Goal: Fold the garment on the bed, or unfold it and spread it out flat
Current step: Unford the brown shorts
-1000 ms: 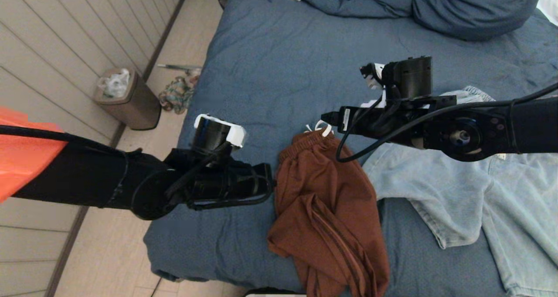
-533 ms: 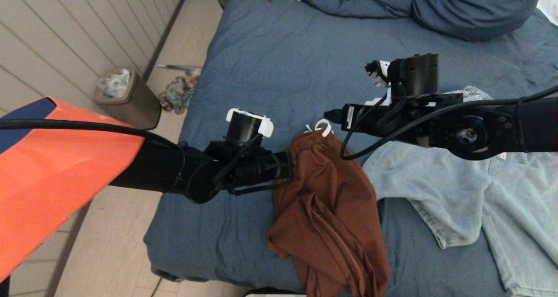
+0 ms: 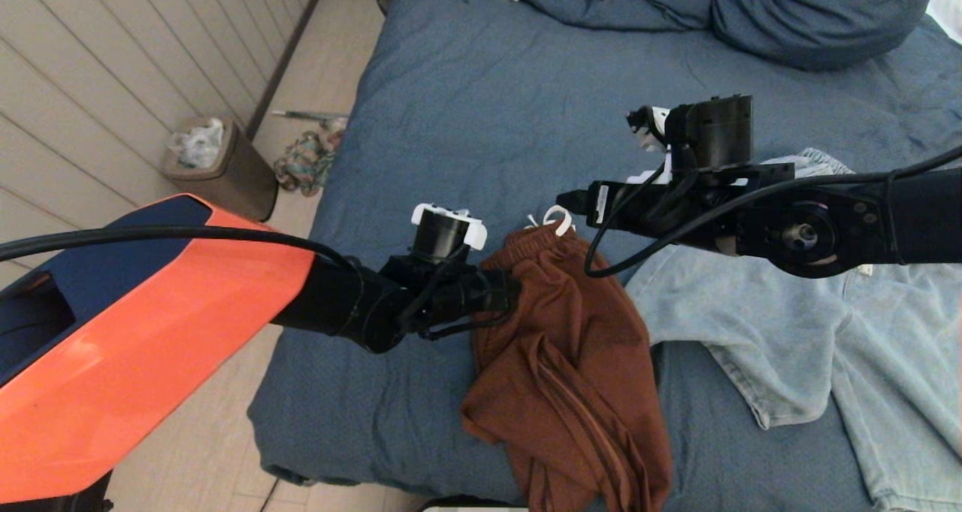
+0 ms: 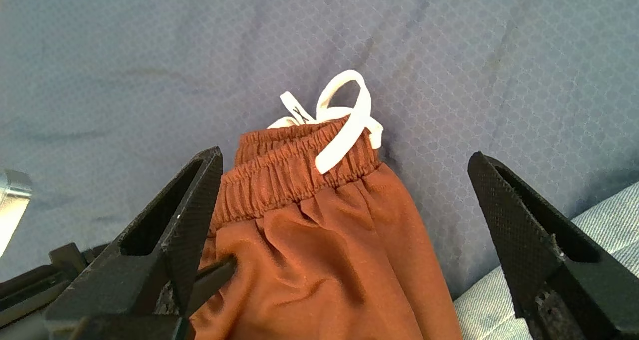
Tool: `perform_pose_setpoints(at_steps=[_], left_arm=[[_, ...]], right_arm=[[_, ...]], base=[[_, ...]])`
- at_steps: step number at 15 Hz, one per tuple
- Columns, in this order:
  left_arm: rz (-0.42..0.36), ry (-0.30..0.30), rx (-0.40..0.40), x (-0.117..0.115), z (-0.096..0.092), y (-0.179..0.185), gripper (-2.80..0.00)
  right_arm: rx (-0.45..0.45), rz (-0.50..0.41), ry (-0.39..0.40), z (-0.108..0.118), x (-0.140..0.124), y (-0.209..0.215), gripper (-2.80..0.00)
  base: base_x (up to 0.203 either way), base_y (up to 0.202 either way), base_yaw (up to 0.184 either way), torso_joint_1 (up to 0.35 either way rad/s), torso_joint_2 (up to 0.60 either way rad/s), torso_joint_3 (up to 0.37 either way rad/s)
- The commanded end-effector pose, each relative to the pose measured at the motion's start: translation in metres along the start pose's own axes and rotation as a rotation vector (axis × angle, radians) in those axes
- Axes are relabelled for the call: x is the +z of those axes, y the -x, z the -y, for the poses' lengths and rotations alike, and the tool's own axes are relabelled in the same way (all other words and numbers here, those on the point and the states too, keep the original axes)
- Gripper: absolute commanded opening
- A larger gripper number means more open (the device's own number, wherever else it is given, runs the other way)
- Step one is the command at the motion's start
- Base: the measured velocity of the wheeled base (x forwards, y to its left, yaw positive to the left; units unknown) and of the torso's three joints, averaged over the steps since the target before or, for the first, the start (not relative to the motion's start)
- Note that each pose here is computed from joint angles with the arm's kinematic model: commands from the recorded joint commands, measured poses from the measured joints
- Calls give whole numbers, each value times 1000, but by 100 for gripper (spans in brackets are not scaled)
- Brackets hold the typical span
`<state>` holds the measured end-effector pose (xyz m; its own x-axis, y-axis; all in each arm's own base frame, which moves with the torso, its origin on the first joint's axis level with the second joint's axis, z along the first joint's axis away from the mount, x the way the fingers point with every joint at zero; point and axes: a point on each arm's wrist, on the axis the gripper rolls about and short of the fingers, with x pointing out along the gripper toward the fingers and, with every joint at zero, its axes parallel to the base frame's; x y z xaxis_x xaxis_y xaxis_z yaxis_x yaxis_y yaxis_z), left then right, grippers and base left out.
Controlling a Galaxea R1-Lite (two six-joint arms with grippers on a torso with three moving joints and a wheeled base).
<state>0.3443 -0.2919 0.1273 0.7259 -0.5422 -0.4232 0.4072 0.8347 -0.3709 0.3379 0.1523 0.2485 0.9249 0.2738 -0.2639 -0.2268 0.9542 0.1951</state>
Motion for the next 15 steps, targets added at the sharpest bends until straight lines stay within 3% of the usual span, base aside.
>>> perform_pose_setpoints(at_steps=[1, 2, 10, 15], left_arm=[[2, 3, 16, -3, -2, -6, 0], [-2, 2, 16, -4, -1, -6, -280], [87, 15, -27, 28, 11, 29, -280], [159, 15, -56, 53, 14, 114, -280]], right_arm=[[0, 1, -2, 0, 0, 0, 0], [0, 1, -2, 0, 0, 0, 0], [-2, -1, -2, 1, -1, -2, 0], [-5, -21, -1, 1, -7, -9, 0]], base=[[0, 0, 0, 0, 0, 0], [0, 0, 0, 0, 0, 0], [0, 0, 0, 0, 0, 0], [0, 0, 0, 0, 0, 0]])
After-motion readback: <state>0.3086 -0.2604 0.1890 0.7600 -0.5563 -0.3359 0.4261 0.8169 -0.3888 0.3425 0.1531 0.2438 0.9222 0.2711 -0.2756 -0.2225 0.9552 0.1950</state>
